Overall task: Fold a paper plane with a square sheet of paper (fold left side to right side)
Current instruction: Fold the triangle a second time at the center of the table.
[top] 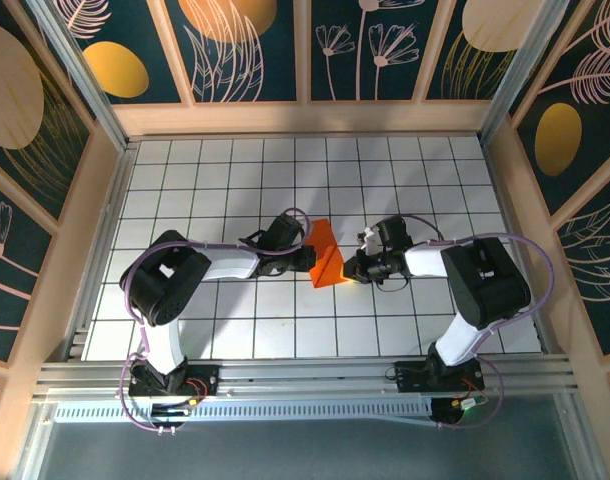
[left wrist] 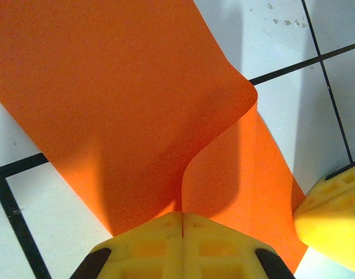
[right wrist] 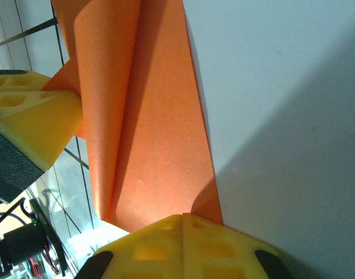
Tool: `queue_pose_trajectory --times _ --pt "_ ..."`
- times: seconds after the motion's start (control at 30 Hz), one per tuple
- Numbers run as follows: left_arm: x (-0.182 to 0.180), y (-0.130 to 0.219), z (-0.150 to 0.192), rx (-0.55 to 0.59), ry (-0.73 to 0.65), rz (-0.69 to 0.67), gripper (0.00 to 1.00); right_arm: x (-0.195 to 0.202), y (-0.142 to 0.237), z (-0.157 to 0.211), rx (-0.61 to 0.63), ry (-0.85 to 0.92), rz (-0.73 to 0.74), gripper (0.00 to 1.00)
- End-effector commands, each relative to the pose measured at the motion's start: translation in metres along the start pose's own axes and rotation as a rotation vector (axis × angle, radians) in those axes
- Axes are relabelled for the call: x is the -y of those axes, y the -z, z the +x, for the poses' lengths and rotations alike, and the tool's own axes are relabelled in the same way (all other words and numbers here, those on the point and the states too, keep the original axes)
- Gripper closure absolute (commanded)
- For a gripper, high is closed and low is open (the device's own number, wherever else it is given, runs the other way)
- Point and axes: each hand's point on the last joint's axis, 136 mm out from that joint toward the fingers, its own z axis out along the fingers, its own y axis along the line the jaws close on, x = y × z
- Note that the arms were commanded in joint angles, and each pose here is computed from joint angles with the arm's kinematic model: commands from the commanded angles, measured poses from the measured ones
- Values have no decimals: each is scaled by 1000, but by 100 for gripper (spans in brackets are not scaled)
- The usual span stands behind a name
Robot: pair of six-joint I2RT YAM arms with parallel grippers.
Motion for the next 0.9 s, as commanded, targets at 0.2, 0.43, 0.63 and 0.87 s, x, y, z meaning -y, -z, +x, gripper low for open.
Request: queue_pose_trajectory --times 0.2,0.43,0.63,0.87 --pt "-6 -8 2 -18 -16 -12 100 31 -9 14 -39 -44 112 100" --pt "-12 -14 9 -43 -13 -25 100 13 -1 4 -13 -13 72 100" --pt "-16 -15 14 -63 -13 -41 100 -22 17 -16 53 45 -2 100" --pt "-18 -15 15 -66 -12 -48 100 -51 6 -25 54 78 -69 100"
